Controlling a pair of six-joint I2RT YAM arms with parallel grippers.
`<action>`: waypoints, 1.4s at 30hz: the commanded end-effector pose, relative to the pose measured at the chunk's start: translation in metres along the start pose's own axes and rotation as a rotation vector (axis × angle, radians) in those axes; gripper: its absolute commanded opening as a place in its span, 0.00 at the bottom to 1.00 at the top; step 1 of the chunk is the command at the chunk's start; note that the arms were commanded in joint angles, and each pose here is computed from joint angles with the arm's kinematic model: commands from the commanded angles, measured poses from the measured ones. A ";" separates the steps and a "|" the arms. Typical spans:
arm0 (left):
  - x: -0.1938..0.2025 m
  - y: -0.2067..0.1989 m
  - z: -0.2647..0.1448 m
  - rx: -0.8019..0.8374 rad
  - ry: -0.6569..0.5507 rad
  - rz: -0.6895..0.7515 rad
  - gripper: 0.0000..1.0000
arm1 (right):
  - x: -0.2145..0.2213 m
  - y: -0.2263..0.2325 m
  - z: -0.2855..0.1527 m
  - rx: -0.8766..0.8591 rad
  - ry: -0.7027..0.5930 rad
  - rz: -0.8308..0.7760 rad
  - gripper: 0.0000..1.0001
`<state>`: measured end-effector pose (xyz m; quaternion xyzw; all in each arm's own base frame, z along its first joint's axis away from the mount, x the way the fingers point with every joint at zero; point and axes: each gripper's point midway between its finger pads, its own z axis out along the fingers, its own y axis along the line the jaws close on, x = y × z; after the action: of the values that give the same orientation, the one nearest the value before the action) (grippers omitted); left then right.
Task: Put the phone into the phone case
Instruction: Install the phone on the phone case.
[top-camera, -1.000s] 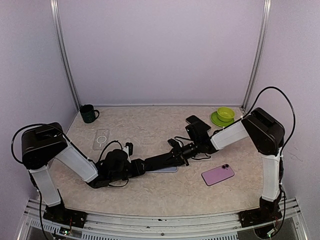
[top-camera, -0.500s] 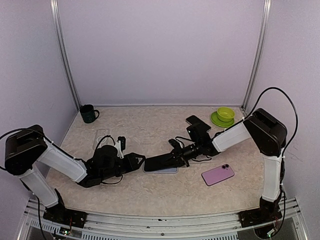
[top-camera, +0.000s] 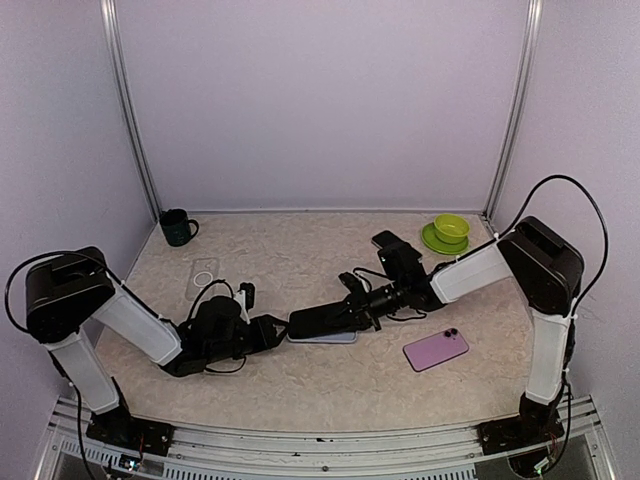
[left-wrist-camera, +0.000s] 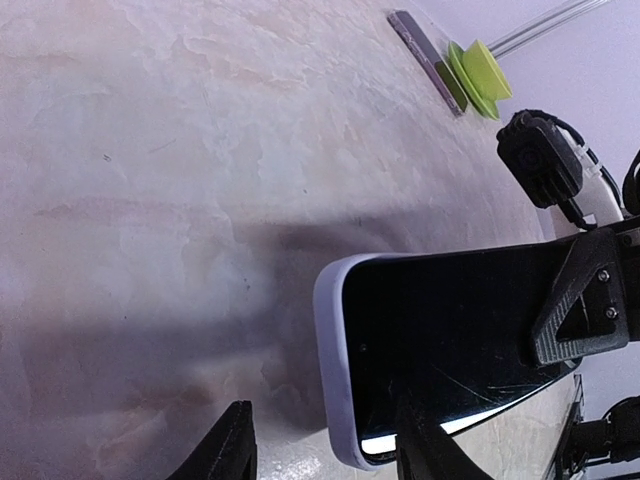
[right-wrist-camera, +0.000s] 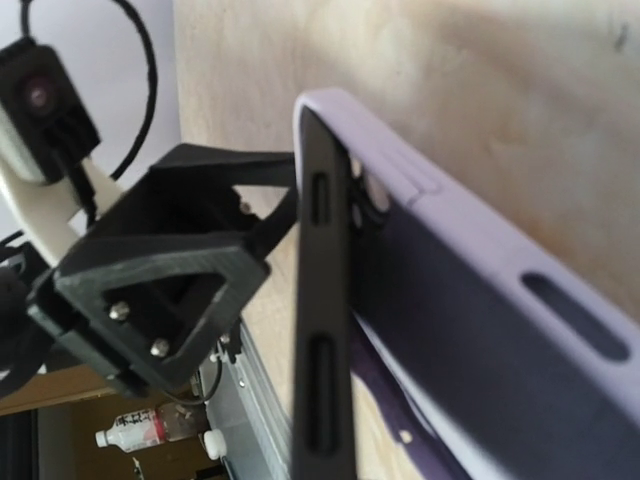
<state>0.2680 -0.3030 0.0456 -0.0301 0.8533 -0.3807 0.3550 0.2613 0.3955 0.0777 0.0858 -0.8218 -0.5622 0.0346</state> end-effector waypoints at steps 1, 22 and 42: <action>-0.002 -0.014 0.005 0.086 0.007 0.001 0.47 | 0.001 0.032 -0.007 -0.070 -0.010 -0.111 0.00; -0.003 -0.040 0.001 0.269 0.038 -0.056 0.48 | 0.016 0.049 -0.021 -0.138 -0.038 -0.216 0.00; 0.002 -0.089 -0.007 0.491 0.110 -0.032 0.45 | 0.037 0.067 -0.007 -0.175 0.020 -0.349 0.00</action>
<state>0.2493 -0.3480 0.0832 0.0301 0.7833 -0.5459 0.2960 0.2304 0.3957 0.1096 0.1696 -0.7814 -0.6002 -0.0215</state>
